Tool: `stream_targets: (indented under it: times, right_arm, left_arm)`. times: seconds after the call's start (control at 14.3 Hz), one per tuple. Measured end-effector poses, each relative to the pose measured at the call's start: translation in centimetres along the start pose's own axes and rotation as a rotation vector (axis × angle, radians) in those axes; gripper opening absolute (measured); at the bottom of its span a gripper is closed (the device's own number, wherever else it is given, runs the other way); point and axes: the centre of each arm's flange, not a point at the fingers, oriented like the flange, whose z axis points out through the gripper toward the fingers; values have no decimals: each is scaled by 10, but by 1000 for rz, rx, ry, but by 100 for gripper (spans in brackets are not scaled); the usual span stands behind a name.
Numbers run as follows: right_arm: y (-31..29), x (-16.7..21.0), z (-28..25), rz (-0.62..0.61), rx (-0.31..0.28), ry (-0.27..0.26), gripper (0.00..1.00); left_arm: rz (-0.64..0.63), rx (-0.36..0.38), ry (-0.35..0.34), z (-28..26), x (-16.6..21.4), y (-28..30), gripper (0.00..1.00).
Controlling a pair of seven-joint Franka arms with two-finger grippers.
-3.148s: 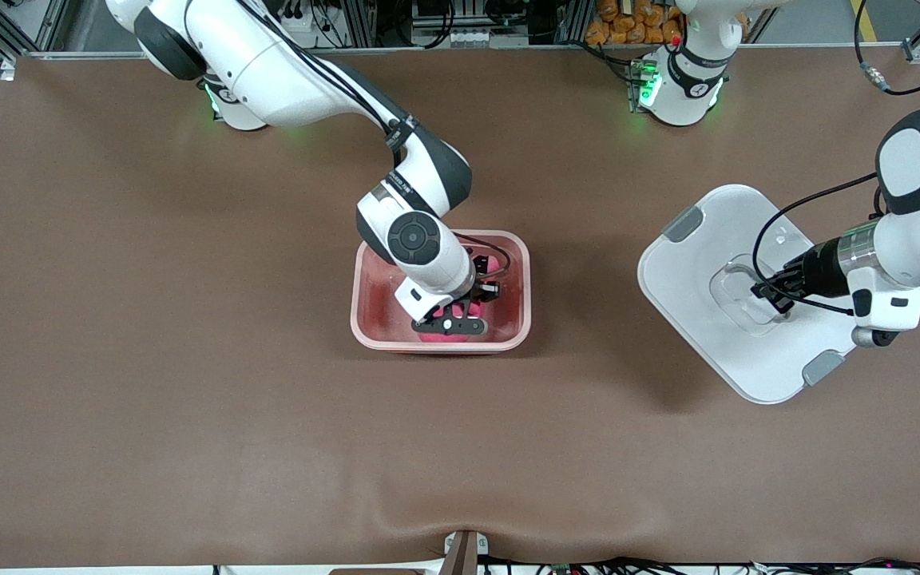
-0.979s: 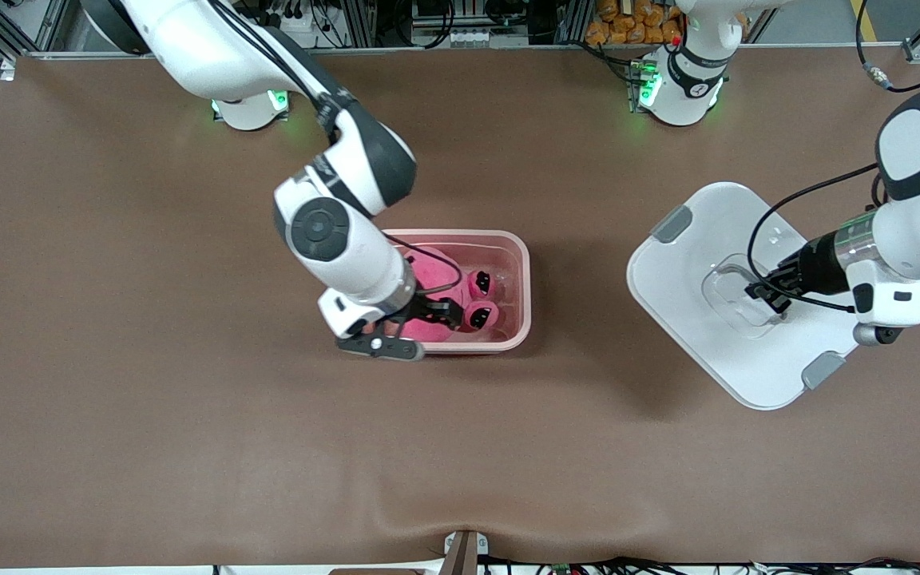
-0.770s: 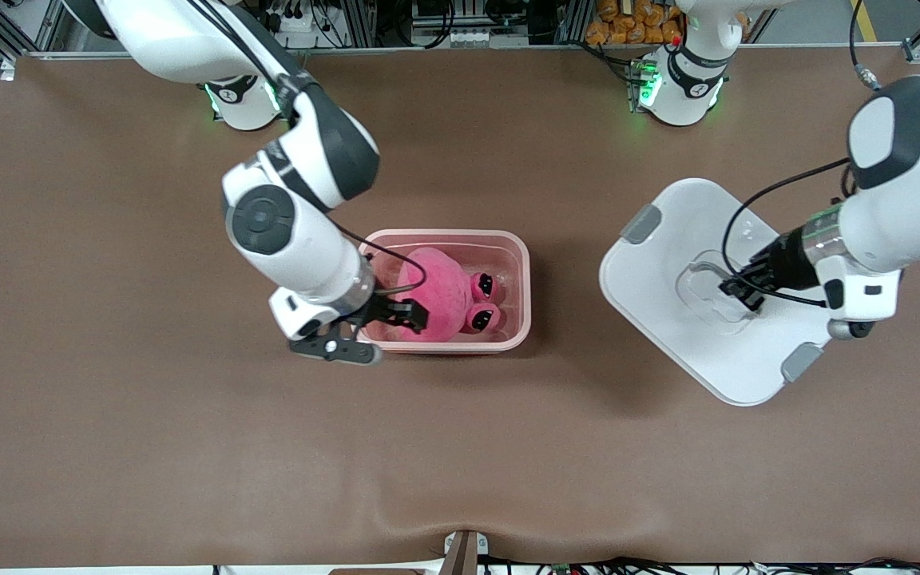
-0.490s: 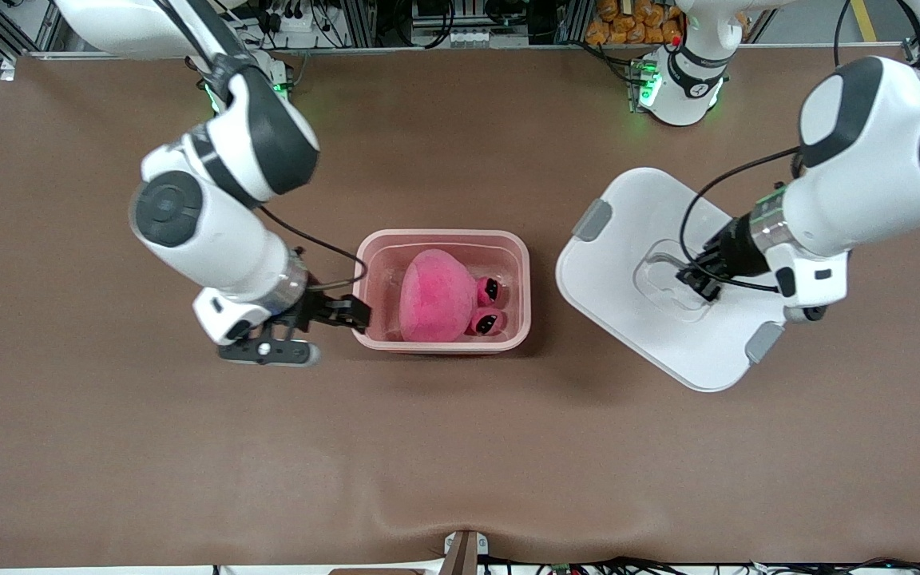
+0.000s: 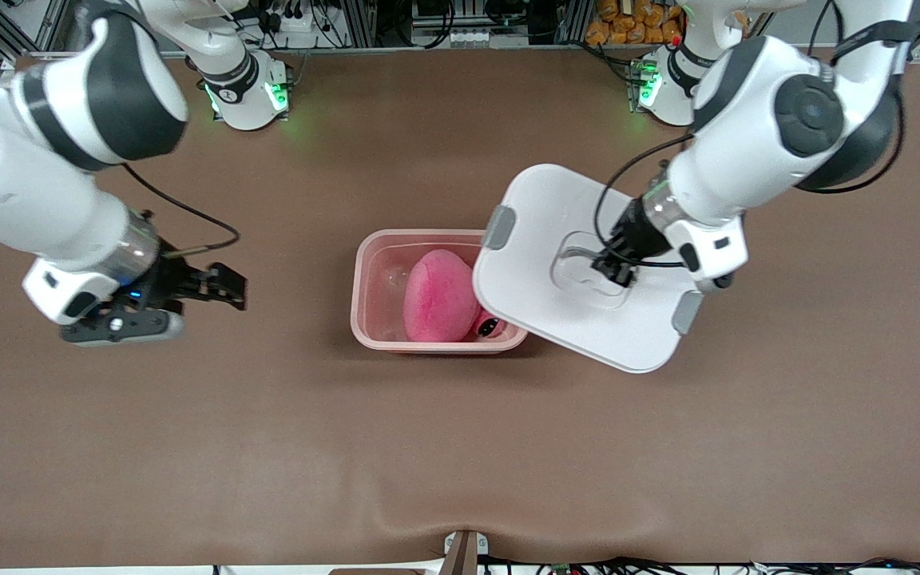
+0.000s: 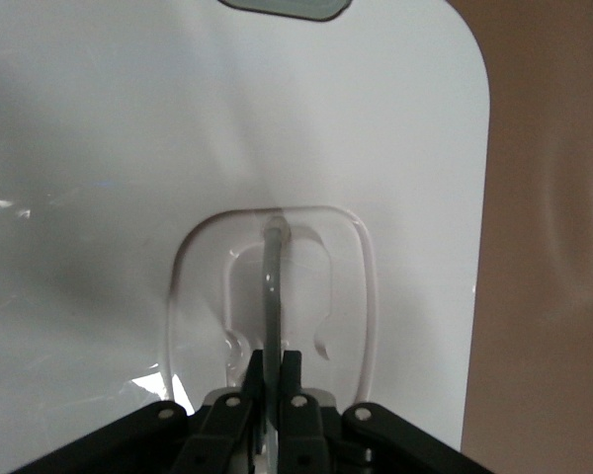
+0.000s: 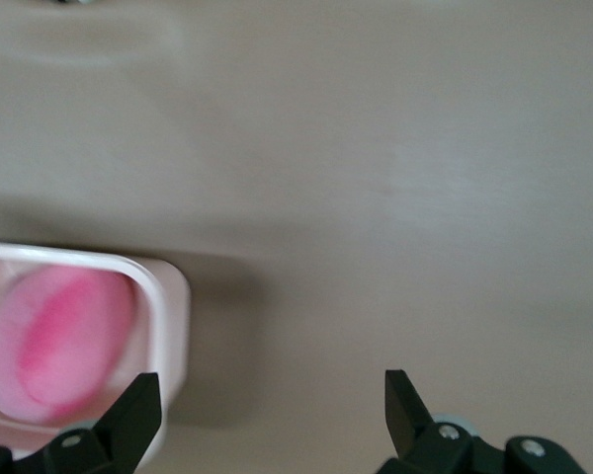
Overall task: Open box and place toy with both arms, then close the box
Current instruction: 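Open the right gripper and withdraw it while the left gripper brings the lid, then lower the lid onto the box with the left gripper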
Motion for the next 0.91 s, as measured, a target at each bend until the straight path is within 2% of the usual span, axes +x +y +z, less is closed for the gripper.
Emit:
stream_targets:
  times: [0.28, 0.63, 0.77, 0.91]
  right_arm:
    - [65, -27, -48, -13, -21, -32, 100]
    - [138, -68, -106, 22, -32, -29, 100]
    - [159, -84, -119, 22, -30, -51, 100]
    - [165, -96, -122, 33, -21, -95, 100]
  left_arm:
    - [-70, -64, 91, 54, -66, 4, 7]
    - [-168, -143, 125, 103, -117, 14, 7]
    - [-197, -172, 140, 119, -134, 16, 7]
    - [-216, -202, 165, 139, -152, 12, 7]
